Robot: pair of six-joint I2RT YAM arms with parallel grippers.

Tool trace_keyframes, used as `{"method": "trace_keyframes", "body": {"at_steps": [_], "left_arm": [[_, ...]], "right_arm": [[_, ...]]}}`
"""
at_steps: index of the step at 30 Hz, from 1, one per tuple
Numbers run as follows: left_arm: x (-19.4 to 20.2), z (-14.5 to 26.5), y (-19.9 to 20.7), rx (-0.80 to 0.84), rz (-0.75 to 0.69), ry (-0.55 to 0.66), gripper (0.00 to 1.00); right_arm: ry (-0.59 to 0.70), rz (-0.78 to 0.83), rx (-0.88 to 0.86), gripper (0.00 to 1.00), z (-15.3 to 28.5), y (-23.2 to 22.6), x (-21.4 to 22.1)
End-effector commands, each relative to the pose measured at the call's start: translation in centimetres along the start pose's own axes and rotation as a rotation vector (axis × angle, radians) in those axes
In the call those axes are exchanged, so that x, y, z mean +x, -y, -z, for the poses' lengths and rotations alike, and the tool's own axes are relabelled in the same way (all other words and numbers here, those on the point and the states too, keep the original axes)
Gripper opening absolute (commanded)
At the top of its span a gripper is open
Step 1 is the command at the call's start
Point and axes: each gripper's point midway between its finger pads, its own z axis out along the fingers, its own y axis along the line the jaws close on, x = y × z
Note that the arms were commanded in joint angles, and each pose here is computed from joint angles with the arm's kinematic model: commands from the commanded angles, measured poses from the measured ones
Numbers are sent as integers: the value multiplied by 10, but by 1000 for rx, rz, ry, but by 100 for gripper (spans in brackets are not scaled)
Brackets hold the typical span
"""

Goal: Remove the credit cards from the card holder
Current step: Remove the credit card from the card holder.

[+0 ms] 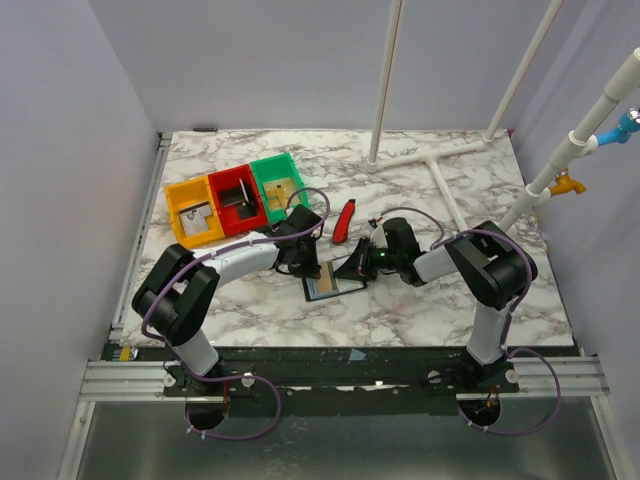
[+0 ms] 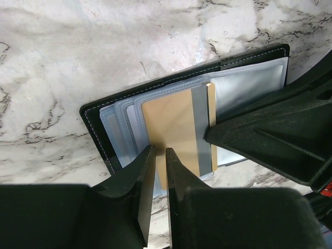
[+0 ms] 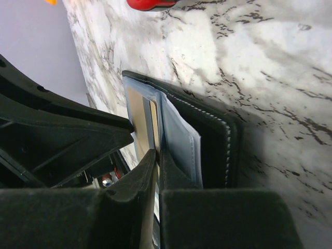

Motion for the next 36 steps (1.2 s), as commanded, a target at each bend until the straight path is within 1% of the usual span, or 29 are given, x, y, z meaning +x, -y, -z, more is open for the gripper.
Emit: {"method": "trace_keyframes", "body": {"at_steps": [1,3,12,15,26,36], "left_arm": [[14,-12,-15,-57,-1,-39,16],[15,-12,-17,-62,3,-42,16],[19,-11,-29,-83,21,-42,16],[21,-11,-34,-91,26,-44,14],[21,-11,-44,-109,36,-46,9],[22,-11,-45,-112,36,-46,8]], "right_arm": [[-37,-4,-81,3,-2,-14,6],[-26,-6,-71,1,0,-11,5],[16,-28,-28,1,9,10,-1],[22,-27,-16,1,10,14,-2],[43,-24,20,1,15,23,-5],[68,-14,27,1,28,28,-11]]}}
